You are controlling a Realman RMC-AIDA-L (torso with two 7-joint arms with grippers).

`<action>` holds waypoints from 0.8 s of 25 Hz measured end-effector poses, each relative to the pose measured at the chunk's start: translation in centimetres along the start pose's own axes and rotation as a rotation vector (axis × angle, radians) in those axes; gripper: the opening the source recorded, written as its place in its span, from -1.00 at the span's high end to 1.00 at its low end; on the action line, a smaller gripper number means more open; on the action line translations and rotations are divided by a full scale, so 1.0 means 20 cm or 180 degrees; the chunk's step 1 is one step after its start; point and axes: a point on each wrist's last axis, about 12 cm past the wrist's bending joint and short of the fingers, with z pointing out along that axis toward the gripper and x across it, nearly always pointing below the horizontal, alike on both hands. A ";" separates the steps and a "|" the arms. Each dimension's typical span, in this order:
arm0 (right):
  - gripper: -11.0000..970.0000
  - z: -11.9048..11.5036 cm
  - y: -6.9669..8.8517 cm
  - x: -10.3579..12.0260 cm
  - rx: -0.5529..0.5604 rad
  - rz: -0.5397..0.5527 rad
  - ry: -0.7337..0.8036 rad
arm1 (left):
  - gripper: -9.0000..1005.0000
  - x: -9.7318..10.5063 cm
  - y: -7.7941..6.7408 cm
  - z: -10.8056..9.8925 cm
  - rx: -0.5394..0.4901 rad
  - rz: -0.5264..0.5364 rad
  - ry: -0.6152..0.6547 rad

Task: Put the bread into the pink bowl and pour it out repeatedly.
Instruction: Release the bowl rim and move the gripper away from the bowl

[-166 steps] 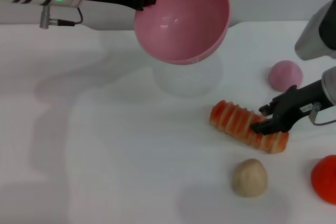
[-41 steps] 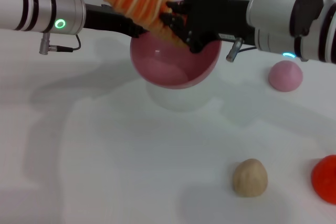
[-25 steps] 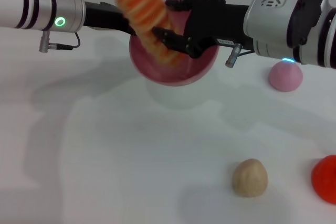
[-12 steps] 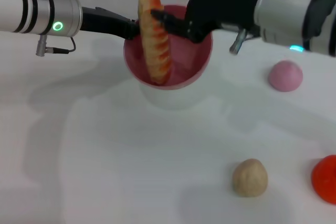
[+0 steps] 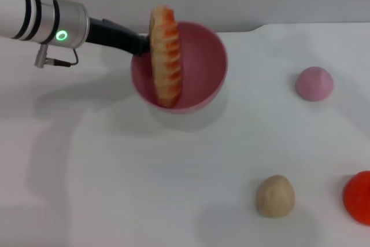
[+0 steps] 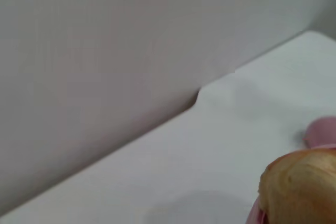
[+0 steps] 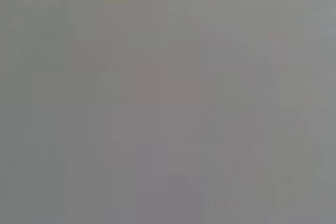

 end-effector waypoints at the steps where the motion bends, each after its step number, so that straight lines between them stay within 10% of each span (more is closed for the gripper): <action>1: -0.15 -0.01 -0.03 0.03 0.0094 0.0076 0.0021 | 0.75 0.02 0.00 0.01 -0.0020 0.0020 0.0131; 20: -0.16 -0.14 -0.13 0.34 0.0571 0.0344 0.0570 | 0.74 0.17 -0.01 0.03 0.0039 0.0034 0.0926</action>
